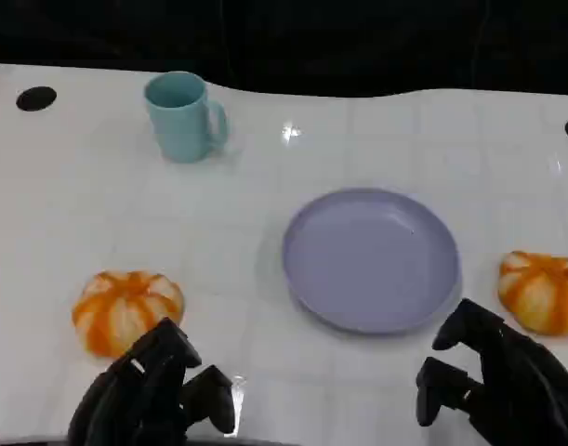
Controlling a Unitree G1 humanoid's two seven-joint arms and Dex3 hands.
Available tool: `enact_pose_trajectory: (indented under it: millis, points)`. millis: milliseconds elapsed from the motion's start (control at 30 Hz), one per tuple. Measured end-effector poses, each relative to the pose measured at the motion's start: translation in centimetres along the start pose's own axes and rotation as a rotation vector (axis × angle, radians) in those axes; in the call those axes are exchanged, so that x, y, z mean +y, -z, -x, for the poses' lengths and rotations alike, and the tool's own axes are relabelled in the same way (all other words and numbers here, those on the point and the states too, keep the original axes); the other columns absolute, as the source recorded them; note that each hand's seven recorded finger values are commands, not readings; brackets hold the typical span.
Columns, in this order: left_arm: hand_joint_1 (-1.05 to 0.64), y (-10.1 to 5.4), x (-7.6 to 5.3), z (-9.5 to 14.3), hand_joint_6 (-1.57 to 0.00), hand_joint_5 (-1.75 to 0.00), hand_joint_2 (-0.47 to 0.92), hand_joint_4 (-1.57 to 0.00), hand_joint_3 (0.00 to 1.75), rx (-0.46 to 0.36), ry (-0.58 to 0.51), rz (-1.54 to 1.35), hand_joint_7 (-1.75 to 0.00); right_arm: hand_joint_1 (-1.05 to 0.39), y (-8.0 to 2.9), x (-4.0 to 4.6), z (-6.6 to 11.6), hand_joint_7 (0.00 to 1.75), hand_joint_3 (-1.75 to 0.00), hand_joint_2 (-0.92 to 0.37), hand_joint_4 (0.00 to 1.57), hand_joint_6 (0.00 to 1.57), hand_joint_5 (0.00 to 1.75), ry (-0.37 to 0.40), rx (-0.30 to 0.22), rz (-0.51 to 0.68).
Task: Grasp the bread from the table and place it into the plate.
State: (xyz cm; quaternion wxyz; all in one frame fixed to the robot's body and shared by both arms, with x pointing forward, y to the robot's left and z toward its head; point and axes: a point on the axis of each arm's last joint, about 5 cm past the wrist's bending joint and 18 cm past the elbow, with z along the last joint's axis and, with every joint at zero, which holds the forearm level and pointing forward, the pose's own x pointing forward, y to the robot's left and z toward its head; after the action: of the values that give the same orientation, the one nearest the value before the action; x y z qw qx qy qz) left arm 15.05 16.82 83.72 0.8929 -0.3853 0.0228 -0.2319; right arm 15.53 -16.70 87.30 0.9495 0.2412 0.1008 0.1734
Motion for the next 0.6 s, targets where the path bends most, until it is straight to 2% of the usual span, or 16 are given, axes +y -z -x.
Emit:
enact_pose_trajectory:
  millis: [600]
  points:
    - [-0.54,0.01,0.01,0.04,-0.61,-1.73,0.92,-0.71,0.29,0.001,-0.001,-0.001,-1.39,-0.55,-0.03,-0.04,0.02,1.75,-0.46,-0.92,0.75,0.44,1.75,0.004,0.001,0.012]
